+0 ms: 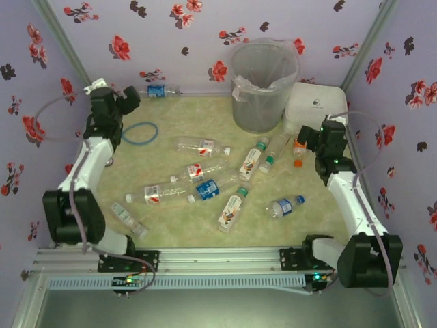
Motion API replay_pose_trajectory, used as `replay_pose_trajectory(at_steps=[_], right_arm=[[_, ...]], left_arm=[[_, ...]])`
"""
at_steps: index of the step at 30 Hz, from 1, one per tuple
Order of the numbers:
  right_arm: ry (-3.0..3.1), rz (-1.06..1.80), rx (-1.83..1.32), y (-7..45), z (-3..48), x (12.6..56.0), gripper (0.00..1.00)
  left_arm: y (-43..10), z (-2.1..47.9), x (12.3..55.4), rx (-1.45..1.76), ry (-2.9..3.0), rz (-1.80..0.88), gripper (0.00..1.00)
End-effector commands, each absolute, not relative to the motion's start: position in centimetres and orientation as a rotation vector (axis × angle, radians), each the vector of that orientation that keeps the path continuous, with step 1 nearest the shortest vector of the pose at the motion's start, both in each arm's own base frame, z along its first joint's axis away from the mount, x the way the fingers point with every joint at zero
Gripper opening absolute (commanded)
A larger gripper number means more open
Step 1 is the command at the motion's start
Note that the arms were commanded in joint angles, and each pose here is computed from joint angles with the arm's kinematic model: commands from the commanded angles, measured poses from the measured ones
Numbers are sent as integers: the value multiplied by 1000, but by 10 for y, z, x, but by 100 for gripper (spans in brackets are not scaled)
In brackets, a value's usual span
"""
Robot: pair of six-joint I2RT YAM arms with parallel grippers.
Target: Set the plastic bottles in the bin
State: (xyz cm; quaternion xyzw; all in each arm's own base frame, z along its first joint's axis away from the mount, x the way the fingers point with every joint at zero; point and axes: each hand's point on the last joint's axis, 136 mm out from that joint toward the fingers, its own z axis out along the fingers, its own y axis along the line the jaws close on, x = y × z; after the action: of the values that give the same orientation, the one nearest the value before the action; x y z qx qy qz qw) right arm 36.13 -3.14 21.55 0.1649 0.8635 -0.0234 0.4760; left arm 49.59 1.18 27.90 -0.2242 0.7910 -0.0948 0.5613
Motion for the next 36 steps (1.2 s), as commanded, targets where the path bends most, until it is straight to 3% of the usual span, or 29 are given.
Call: replay_pose_trajectory(at_steps=[1,8,15,21,36], right_arm=[[2322,-14,427,-23,192,323,99],[2346,121,390,-5,214,318,99],[2346,173,412,0,212,309,94],[2349,159,402,-1,214,308,92],[2365,54,388,-13,214,299,87]], left_arm=[[-5,229,526,-721,1988,-483,100],[-2,184,621,-991,1860,-772,100],[1,150,675,-1151,1818,-857,93],[5,131,703,-1246,1786,-900,90],[15,79,723,-1525,1704,-915,79]])
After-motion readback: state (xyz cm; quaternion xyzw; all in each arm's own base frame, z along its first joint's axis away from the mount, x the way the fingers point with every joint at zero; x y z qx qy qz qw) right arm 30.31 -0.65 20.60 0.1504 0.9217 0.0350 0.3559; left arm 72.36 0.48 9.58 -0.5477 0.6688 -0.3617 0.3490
